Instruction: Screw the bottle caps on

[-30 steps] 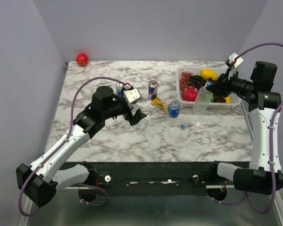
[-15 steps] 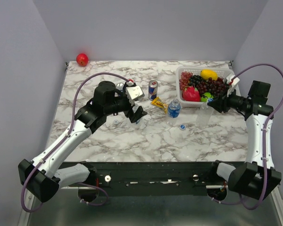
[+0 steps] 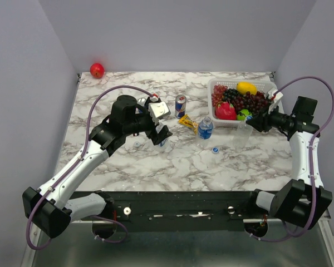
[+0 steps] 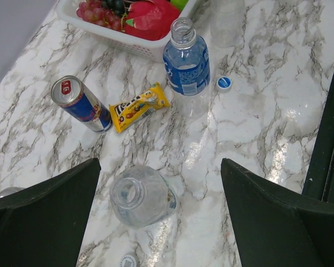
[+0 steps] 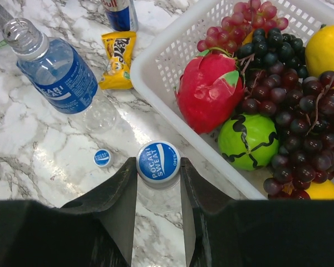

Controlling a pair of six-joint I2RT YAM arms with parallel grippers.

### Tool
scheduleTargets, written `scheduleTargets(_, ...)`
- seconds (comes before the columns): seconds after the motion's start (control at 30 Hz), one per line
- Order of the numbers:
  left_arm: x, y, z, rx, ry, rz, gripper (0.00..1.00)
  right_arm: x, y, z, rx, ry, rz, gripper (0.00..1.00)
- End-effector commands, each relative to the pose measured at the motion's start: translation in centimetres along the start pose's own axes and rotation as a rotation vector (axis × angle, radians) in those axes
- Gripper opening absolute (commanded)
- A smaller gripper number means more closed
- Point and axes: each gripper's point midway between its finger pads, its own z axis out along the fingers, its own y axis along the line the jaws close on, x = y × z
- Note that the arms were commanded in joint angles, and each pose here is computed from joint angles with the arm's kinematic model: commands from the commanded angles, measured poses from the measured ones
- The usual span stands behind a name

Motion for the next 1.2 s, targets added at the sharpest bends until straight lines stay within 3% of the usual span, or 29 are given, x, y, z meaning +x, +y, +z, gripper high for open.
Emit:
scheduleTargets(0.0,-0.5,0.0,-0.4,0.005,-0.011,0.016,0.99,0.2,-0.6,0.2,0.010,-0.012,-0.006,0.36)
scheduleTargets(0.17,-0.3,0.0,-0.4,0.008,-0.011,0.011,0.99,0.7,-0.7,0.2,0.017,-0.001,-0.008,0.45)
scheduleTargets(0.73,-0.3,-0.5,-0.1,0.038,-0.031,-0.008,0.99,0.6,-1.0,0.0,0.047,0.008,-0.019,0.58)
scheduleTargets(0.93,0.4,0.2,-0.1,-0.009,-0.010,-0.009,0.99,-4.3,-1.6,-1.9,0.129,-0.074,-0.091,0.78)
scheduleTargets(0.97,0.5,0.2,-0.1,-0.012,-0.009,-0.009,0.99,-6.2,-1.9,-2.5,0.151,-0.102,-0.112,0.94)
scheduleTargets(1.07,0.8,0.1,-0.1,-0.007,-0.011,-0.014,0.99,-9.0,-1.4,-3.1,0.139,-0.163,-0.027,0.98)
scheduleTargets(1.17,1.0,-0.3,-0.1,0.006,-0.017,-0.033,0.99,-11.3,1.8,-2.4,0.005,-0.234,0.007,0.98)
